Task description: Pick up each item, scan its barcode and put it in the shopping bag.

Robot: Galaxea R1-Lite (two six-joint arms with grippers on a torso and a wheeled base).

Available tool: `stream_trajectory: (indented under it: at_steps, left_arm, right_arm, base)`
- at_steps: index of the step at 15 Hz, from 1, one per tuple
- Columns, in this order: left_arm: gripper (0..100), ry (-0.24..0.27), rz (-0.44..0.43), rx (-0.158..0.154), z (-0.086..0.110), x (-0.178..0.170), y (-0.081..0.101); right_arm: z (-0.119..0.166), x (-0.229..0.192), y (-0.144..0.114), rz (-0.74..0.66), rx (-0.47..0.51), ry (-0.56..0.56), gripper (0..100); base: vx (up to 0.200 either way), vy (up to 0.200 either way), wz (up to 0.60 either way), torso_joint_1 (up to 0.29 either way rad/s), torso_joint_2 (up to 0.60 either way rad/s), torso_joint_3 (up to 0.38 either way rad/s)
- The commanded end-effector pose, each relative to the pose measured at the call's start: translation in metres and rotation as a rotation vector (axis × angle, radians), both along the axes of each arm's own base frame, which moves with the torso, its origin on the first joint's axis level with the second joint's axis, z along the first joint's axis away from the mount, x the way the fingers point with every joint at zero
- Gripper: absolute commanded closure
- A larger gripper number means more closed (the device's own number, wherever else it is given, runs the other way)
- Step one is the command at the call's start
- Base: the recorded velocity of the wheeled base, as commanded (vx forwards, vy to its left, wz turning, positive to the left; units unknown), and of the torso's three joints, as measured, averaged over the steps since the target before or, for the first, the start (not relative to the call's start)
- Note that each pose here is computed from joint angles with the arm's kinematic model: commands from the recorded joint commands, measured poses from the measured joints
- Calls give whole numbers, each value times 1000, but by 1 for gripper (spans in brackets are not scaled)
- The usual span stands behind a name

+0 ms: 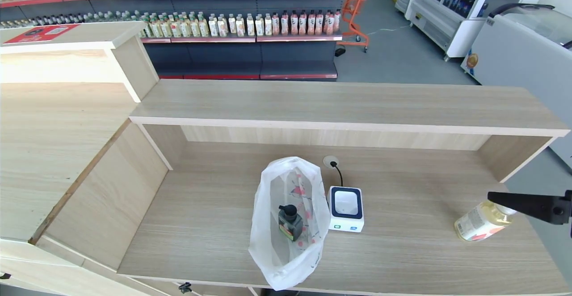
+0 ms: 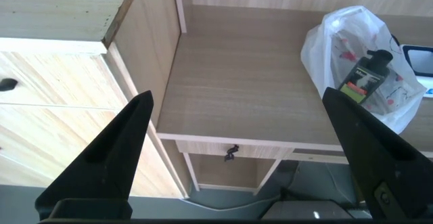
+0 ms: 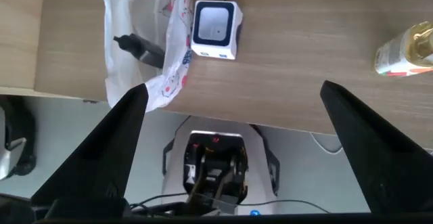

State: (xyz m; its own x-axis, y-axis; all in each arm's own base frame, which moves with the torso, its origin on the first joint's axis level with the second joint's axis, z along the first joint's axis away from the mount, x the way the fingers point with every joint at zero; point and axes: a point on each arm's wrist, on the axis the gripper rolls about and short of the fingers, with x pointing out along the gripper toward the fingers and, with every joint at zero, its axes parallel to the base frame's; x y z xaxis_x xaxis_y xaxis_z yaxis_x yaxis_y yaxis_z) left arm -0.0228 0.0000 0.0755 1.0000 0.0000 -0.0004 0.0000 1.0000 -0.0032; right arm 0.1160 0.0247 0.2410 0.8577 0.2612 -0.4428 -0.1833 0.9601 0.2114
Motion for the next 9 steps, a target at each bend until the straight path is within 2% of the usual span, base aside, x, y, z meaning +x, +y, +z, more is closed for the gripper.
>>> stream_trajectory:
  at_steps: [1, 6, 7, 9]
  left_arm:
    - [0, 0, 0, 0, 0, 0, 0]
    - [0, 0, 2, 5, 0, 0, 0]
    - [0, 0, 0, 3, 0, 0, 0]
    - [0, 0, 0, 2, 0, 0, 0]
  right_arm:
    - [4, -6, -3, -19, 3, -30, 0]
    - [-1, -20, -13, -105, -3, 23, 0]
    - [-2, -21, -15, -116, -4, 27, 0]
    - [-3, -20, -15, -118, -3, 32, 0]
  base:
    - [-200, -200, 0, 17, 7, 2]
    - [-200, -200, 0, 1, 2, 2]
    - [0, 0, 0, 0, 0, 0]
    - [0, -200, 0, -5, -5, 5]
